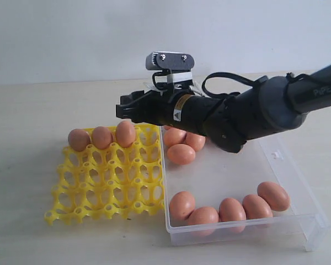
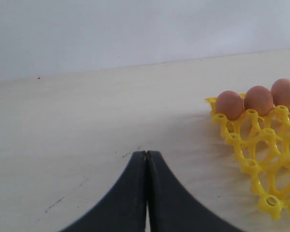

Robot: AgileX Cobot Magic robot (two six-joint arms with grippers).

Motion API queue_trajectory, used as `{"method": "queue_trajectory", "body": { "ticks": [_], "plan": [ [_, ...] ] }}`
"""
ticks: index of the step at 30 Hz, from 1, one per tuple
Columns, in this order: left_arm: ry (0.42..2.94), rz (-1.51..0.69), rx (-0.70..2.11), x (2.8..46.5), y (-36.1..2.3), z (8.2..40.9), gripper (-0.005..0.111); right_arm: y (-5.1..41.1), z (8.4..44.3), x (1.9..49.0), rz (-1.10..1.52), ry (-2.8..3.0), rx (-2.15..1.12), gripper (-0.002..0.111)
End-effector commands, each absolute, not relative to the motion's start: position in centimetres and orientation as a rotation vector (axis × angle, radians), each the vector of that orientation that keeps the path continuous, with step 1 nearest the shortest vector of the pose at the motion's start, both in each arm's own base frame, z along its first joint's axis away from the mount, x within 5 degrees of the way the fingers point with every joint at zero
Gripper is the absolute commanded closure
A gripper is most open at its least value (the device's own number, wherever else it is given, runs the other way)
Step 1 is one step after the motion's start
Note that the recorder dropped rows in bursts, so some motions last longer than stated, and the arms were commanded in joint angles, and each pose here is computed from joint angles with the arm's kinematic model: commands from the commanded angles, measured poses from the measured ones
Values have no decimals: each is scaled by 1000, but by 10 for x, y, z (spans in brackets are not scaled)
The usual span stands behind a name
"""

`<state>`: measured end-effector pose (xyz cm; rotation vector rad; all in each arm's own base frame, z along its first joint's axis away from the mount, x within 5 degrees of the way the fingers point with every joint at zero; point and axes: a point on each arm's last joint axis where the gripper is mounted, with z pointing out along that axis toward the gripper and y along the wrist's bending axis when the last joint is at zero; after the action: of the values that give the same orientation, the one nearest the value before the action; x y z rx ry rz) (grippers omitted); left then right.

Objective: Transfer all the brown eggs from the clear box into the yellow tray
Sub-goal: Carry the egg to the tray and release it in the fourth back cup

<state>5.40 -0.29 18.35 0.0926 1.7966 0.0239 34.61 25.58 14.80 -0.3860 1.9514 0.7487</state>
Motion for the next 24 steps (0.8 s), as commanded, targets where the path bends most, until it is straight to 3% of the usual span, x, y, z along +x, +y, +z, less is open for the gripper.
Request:
{"method": "queue_trajectory", "body": {
  "ticks": [1, 24],
  "plan": [
    [1791, 13, 91, 54, -3, 185, 107, 258, 131, 347, 781, 1951, -389, 108],
    [1791, 13, 91, 54, -3, 185, 107, 244, 104, 359, 605, 1887, -525, 108]
  ]
}}
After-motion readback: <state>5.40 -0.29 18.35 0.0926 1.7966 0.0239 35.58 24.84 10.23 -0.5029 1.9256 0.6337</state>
